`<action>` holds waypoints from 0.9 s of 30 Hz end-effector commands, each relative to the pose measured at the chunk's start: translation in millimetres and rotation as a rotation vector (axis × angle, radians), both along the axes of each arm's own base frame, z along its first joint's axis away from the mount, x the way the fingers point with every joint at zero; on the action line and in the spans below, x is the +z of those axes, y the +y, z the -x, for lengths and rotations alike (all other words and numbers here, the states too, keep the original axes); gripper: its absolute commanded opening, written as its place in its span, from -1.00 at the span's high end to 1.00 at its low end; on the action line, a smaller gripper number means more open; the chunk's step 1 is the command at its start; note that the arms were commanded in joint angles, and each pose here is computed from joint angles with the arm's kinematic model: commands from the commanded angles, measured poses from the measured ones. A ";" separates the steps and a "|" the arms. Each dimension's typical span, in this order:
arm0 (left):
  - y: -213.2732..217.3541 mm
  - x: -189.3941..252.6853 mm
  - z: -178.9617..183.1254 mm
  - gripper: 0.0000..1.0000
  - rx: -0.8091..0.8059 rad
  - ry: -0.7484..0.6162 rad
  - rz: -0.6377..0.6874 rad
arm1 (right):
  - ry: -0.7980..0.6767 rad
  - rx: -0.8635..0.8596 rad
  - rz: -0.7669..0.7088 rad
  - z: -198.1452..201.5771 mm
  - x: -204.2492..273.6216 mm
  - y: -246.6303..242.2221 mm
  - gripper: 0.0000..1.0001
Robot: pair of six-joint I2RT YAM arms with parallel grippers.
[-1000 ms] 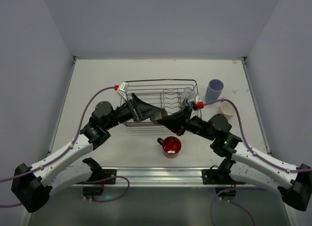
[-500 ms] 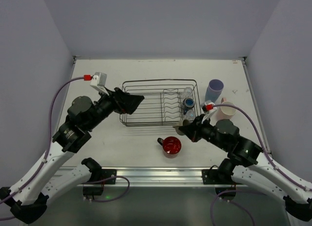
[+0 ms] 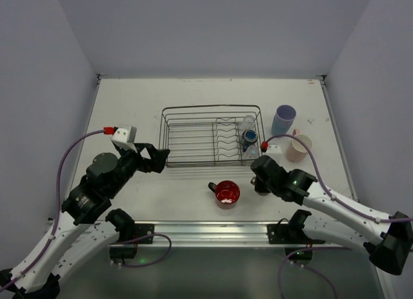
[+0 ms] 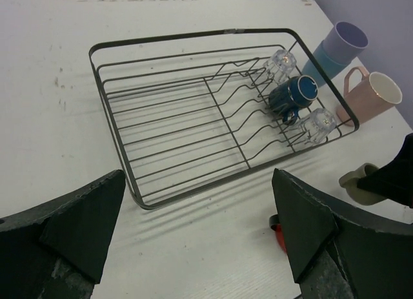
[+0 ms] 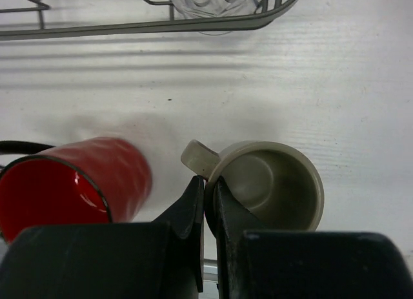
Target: Unload the cups from the dish rack
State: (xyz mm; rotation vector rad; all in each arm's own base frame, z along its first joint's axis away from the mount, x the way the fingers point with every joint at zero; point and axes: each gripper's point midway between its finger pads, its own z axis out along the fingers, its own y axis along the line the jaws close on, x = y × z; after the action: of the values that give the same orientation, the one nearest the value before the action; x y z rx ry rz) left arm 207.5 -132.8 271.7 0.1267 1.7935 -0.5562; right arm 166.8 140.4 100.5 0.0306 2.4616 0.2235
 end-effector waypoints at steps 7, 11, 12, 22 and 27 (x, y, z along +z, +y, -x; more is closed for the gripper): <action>4.2 5.9 1.9 -1.00 -0.016 -0.059 -0.035 | 0.035 -0.141 0.033 -19.4 -33.0 7.9 1.00; 5.9 5.1 1.3 -1.00 -0.009 -0.061 -0.043 | 0.050 -0.155 0.049 -23.5 -45.7 12.2 1.00; 5.9 5.1 1.3 -1.00 -0.009 -0.061 -0.043 | 0.051 -0.156 0.054 -24.3 -48.0 12.7 1.00; 4.3 0.0 -0.1 -1.00 -0.010 -0.044 -0.049 | -0.013 -0.217 0.094 -36.7 -46.7 4.0 0.47; 3.3 -1.7 -1.0 -1.00 -0.012 -0.037 -0.051 | -0.039 -0.183 0.043 -34.8 -26.7 7.5 -0.21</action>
State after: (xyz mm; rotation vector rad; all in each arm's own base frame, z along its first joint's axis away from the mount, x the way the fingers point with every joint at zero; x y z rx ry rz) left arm 205.2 -129.7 270.0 0.1640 1.7802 -0.5317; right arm 195.0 147.5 54.5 0.1929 2.4748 0.0437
